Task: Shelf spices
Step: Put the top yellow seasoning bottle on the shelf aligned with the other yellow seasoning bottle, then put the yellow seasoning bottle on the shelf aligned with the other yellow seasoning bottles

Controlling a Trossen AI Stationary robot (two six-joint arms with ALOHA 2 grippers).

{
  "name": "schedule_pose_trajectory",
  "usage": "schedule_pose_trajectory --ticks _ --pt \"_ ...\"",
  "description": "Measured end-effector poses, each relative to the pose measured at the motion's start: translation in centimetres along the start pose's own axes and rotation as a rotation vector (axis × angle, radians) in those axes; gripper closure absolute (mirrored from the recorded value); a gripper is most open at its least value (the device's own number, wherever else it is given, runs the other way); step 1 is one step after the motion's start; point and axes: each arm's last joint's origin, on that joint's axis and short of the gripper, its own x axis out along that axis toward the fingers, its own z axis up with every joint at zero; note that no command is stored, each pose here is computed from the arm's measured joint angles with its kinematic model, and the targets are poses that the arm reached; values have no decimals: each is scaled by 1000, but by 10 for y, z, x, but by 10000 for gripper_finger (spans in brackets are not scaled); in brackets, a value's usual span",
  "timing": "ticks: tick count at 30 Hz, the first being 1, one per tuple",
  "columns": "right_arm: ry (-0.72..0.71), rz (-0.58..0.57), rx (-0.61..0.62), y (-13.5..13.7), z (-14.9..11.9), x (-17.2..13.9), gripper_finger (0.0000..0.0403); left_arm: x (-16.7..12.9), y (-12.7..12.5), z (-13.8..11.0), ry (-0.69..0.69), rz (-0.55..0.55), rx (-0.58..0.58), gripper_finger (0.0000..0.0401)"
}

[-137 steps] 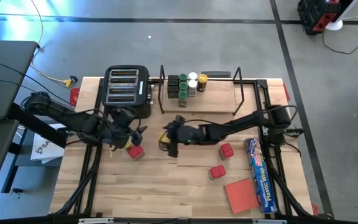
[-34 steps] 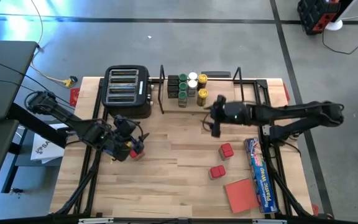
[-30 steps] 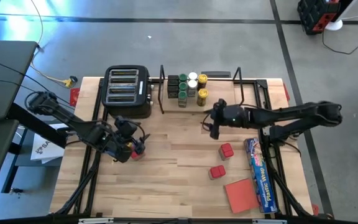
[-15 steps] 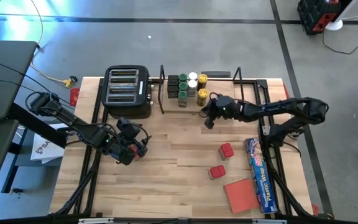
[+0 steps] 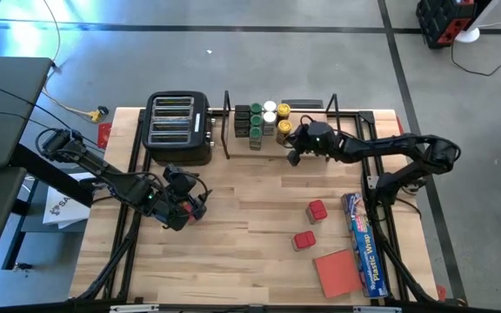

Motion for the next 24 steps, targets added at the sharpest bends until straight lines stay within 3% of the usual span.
schedule_pose_trajectory --ticks 17,21,24 --pt "-69 -18 -45 -4 8 -1 399 0 0 0 -1 0 0 80" --pt "-114 62 -97 18 15 -14 399 -9 -7 -5 7 -67 85 80" --pt "-159 147 -142 42 20 -27 399 -20 -11 -12 14 -122 76 80"
